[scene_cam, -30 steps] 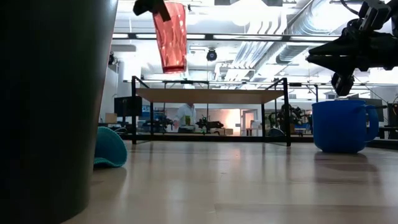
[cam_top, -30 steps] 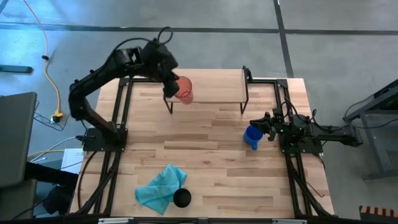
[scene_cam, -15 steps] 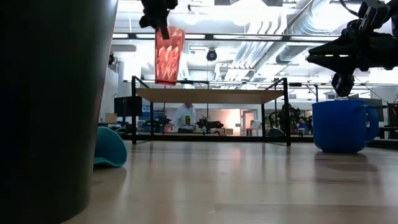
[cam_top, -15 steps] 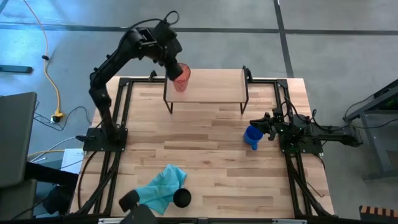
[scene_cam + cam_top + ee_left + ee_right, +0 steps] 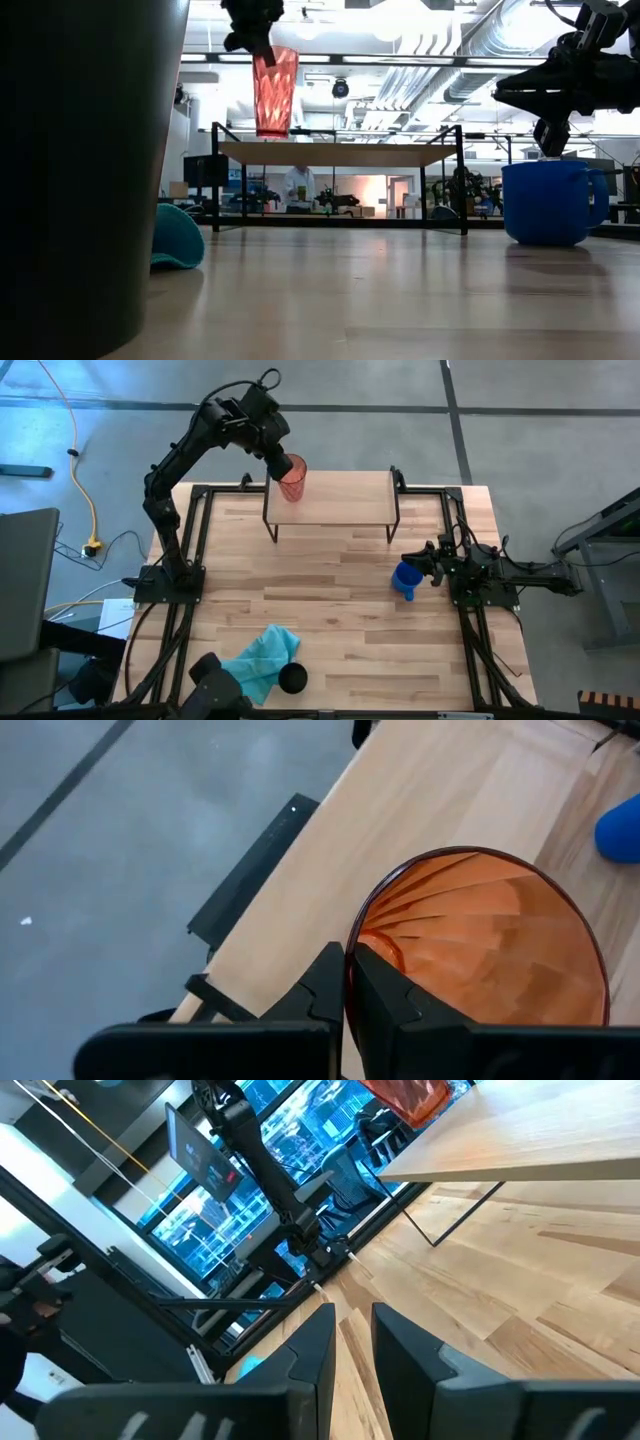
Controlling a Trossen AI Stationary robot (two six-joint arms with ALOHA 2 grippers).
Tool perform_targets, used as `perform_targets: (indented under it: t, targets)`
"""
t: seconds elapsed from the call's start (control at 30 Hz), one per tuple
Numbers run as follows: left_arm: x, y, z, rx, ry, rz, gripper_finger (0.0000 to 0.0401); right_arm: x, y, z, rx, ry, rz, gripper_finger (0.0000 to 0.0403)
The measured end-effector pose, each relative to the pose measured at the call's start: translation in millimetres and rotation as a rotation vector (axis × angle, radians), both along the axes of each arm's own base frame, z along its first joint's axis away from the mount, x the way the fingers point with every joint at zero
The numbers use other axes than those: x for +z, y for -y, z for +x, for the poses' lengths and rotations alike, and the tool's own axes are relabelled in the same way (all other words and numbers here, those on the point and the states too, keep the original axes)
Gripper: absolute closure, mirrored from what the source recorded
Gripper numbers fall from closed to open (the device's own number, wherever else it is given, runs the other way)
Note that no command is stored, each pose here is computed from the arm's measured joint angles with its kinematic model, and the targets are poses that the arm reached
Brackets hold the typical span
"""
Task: Stack small to large cups/mugs on shelf
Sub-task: Put the red cup on the shelf
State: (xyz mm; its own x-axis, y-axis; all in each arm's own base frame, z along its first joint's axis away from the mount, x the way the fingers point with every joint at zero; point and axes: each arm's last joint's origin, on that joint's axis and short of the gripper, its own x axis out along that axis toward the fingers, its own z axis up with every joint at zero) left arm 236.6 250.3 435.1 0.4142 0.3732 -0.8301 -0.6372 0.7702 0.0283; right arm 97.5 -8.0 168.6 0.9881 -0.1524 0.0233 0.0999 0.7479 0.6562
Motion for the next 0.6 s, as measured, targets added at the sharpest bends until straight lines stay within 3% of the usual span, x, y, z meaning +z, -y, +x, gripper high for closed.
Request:
perform_targets:
  t: [0.33, 0.6]
  targets:
    - [-17.8, -13.5, 12.5, 0.007, -0.021, -0.042, 0.0401, -0.2, -0.1, 0.0, 0.002, -0.001, 0.006, 0.0346]
    - [-18.7, -19.7, 3.9, 0.028, -0.044, -0.043, 0.0401, -0.3, -0.1, 0.0, 0.004, -0.002, 0.005, 0.0346]
